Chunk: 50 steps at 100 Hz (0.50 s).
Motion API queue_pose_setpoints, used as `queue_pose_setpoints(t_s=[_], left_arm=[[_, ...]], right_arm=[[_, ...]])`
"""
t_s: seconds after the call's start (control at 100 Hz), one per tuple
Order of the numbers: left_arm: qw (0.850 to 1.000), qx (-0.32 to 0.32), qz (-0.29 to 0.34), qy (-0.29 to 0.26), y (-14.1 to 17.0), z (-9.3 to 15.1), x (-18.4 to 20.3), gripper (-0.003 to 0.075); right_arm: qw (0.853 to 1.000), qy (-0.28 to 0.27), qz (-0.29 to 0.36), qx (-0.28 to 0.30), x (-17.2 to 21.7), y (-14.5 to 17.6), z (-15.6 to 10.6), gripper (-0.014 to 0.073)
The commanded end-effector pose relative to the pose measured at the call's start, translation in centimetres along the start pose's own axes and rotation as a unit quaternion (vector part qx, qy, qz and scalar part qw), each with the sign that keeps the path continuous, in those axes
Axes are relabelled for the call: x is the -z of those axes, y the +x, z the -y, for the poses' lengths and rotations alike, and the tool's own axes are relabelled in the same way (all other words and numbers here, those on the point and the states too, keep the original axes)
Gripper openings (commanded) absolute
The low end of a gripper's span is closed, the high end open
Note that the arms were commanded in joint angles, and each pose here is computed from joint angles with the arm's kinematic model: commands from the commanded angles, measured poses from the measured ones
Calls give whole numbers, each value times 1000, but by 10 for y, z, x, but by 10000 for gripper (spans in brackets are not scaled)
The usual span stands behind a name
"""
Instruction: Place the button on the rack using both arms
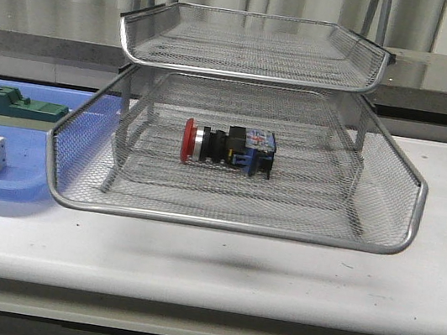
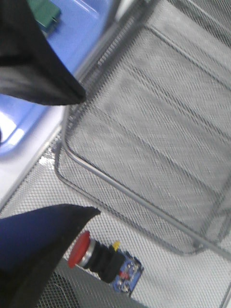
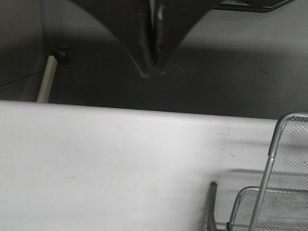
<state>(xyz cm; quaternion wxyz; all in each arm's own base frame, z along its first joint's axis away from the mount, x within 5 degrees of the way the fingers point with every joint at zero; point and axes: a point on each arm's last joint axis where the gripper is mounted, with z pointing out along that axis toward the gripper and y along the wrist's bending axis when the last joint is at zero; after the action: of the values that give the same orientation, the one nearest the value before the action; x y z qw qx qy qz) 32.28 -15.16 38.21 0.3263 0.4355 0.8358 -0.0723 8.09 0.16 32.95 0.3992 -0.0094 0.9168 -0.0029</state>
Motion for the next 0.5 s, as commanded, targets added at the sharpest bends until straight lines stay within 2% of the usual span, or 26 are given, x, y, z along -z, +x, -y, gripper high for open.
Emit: queue_pose_setpoints(t_s=[0.0, 0.14, 0.3, 0.38, 0.49], left_arm=[[997, 40, 49, -37, 6, -11, 44, 429], [991, 100, 51, -69, 42, -19, 67, 414], [979, 142, 87, -121, 83, -10, 88, 404], [969, 161, 109, -152, 104, -1, 96, 404], [947, 186, 165, -204, 128, 15, 111, 404]], right_arm=[[999, 4, 42, 4, 7, -12, 1, -71], [999, 4, 42, 4, 7, -12, 1, -71], [999, 4, 42, 4, 7, -12, 1, -71], [999, 4, 42, 4, 7, -12, 1, -71], [999, 4, 42, 4, 7, -12, 1, -71]])
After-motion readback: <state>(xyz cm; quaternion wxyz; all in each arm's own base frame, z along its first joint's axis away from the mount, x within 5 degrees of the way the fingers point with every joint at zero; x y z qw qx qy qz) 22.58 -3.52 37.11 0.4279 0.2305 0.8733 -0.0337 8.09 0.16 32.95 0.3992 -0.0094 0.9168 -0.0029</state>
